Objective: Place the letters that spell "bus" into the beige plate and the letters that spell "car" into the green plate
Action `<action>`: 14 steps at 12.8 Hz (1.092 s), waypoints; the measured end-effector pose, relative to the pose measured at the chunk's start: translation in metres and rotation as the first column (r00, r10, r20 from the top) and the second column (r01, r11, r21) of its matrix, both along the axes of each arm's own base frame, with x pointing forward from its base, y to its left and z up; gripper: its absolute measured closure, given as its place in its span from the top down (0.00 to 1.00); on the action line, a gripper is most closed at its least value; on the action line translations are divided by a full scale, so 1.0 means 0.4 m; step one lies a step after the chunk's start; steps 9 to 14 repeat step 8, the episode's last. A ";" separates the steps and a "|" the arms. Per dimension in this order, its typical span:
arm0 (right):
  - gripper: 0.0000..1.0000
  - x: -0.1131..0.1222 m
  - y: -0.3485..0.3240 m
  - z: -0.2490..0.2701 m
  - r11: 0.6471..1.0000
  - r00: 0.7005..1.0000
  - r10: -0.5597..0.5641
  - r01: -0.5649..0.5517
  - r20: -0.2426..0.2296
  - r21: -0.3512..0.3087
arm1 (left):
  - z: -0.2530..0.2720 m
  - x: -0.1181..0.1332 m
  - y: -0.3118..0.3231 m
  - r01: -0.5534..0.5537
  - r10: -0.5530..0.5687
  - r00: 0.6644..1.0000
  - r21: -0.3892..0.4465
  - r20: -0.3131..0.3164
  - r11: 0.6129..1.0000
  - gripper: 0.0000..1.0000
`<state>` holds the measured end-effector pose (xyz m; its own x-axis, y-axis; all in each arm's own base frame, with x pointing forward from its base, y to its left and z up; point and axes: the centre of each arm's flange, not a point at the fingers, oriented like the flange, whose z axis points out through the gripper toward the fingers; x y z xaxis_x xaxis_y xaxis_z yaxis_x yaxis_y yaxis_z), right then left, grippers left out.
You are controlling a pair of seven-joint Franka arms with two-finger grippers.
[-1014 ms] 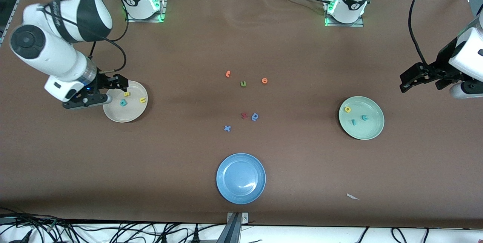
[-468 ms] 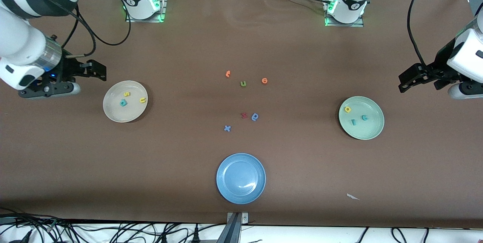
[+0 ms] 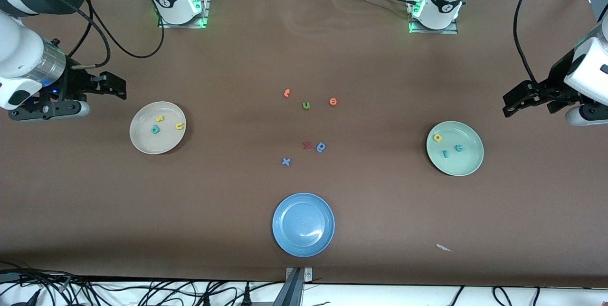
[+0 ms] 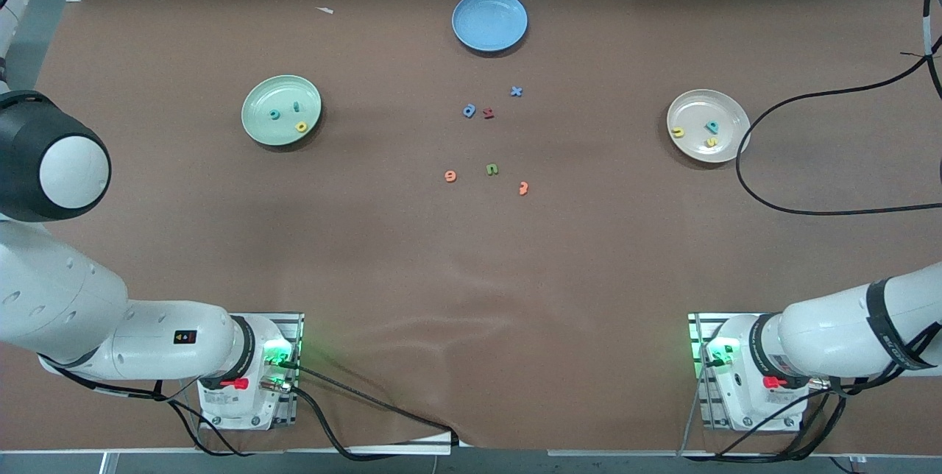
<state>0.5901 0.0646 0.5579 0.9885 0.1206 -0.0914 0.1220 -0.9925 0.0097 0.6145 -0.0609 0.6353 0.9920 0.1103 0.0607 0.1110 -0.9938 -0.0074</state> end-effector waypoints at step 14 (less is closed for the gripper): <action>1.00 -0.004 -0.015 0.064 1.000 1.000 -0.011 0.011 0.006 -0.001 | -0.002 0.001 0.002 -0.002 0.002 1.000 0.000 -0.002 1.000 1.00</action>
